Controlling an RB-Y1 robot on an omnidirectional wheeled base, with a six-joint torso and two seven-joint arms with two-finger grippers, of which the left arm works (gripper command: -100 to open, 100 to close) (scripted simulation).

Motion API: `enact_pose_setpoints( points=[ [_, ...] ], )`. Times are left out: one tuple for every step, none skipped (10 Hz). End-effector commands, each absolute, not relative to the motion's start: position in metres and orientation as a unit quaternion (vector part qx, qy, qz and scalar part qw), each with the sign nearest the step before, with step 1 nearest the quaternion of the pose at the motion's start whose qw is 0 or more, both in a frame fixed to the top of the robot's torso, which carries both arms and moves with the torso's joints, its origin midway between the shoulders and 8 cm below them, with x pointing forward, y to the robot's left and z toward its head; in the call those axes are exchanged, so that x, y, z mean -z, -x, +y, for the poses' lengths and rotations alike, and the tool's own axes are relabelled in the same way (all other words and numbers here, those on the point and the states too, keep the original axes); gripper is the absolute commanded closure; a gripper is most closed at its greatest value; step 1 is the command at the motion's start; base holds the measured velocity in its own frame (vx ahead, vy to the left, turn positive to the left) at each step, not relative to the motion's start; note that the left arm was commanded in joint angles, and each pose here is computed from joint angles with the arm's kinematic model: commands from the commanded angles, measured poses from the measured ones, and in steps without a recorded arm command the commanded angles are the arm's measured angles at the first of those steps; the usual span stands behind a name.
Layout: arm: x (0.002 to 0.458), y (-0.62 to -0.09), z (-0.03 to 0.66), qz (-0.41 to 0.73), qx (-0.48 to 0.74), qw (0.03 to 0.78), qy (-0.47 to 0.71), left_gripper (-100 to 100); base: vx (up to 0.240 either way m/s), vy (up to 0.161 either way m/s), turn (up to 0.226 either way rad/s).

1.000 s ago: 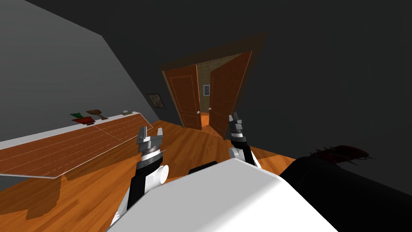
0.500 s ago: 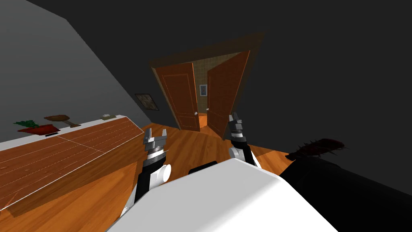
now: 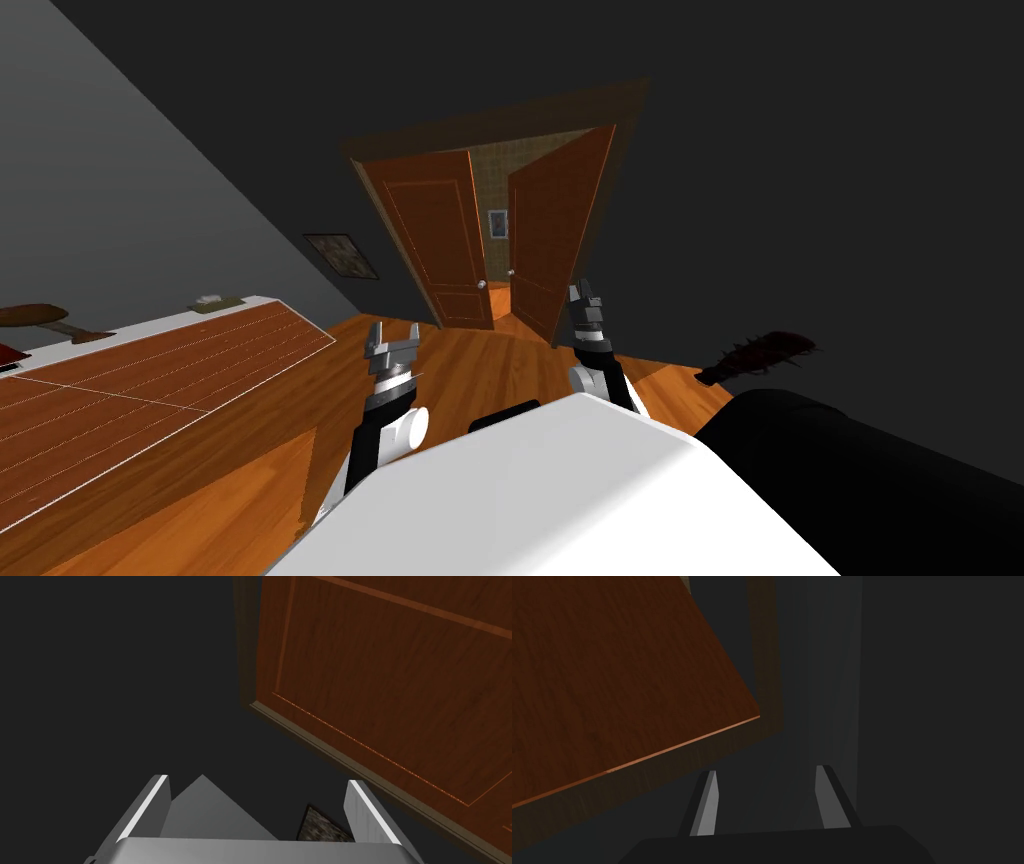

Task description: Push the door open

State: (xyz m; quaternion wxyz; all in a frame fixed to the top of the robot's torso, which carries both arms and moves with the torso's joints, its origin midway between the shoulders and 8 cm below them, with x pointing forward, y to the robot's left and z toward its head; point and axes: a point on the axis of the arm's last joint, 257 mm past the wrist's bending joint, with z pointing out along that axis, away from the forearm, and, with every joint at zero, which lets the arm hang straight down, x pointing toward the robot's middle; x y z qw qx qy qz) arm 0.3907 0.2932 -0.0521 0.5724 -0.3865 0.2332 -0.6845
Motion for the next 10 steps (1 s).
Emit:
enact_pose_setpoints(
  points=[
    [0.061, -0.395, 0.294, 0.229, 0.691, 0.559, 0.396, -100, 0.078, 0.047, -0.137],
    [0.066, -0.397, 0.294, 0.226, 0.695, 0.552, 0.401, -100, 0.086, 0.058, -0.122],
    [0.072, -0.399, 0.294, 0.222, 0.699, 0.543, 0.408, -100, 0.088, 0.065, -0.133],
    [0.078, -0.401, 0.295, 0.219, 0.703, 0.535, 0.414, -100, 0.101, 0.065, -0.171],
    [0.089, -0.405, 0.296, 0.211, 0.711, 0.518, 0.426, -100, 0.118, 0.097, -0.242],
    [0.095, -0.407, 0.296, 0.208, 0.714, 0.51, 0.433, -100, 0.116, 0.105, -0.204],
    [0.1, -0.409, 0.297, 0.204, 0.717, 0.502, 0.439, -100, 0.099, 0.078, -0.136],
    [0.106, -0.411, 0.297, 0.199, 0.72, 0.493, 0.446, -100, 0.077, 0.056, -0.126],
    [0.112, -0.413, 0.298, 0.195, 0.723, 0.484, 0.452, -100, 0.082, 0.052, -0.156],
    [0.119, -0.414, 0.298, 0.19, 0.726, 0.475, 0.459, -100, 0.088, 0.058, -0.134]
  ],
)
